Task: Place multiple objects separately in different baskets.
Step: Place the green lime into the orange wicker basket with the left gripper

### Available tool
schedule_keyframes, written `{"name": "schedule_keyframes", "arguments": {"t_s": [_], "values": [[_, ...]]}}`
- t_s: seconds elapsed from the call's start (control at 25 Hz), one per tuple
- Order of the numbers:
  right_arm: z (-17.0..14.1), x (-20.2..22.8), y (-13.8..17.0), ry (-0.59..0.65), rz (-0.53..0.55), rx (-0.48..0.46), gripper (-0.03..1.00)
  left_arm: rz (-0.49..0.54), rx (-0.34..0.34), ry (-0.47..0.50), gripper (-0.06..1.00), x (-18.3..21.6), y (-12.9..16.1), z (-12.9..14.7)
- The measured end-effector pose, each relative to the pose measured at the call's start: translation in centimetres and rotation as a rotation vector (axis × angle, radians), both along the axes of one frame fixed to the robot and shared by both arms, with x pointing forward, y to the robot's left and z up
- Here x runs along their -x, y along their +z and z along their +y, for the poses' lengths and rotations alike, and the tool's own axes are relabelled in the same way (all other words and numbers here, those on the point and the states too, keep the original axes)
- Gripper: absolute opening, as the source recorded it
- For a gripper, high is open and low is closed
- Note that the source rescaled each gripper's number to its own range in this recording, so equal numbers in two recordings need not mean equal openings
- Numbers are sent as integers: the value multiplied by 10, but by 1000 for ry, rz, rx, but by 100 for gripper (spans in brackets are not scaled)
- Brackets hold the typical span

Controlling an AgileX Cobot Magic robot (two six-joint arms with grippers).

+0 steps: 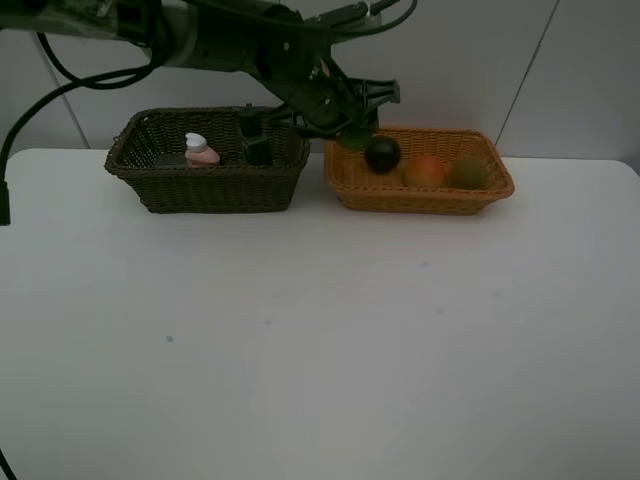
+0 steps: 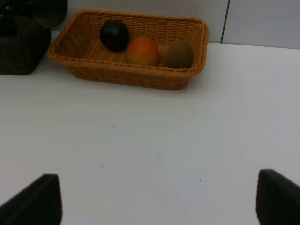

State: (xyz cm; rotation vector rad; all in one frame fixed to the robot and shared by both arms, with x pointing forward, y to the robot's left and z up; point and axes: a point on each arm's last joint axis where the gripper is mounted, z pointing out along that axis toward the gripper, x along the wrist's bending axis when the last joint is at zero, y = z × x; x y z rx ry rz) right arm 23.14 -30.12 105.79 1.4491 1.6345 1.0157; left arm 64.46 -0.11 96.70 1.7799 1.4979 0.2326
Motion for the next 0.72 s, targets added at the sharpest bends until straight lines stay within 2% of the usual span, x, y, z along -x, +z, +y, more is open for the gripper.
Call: {"name": "schedule_keyframes", "arguments": {"t_s": [0.28,0.72], "values": [[0,0,0,0,0,0,100,-76,-31,-68,56,-12,-29,-13],[0,0,0,0,0,0,100,-122,-18,-80,56,-19,-53,-18]]}}
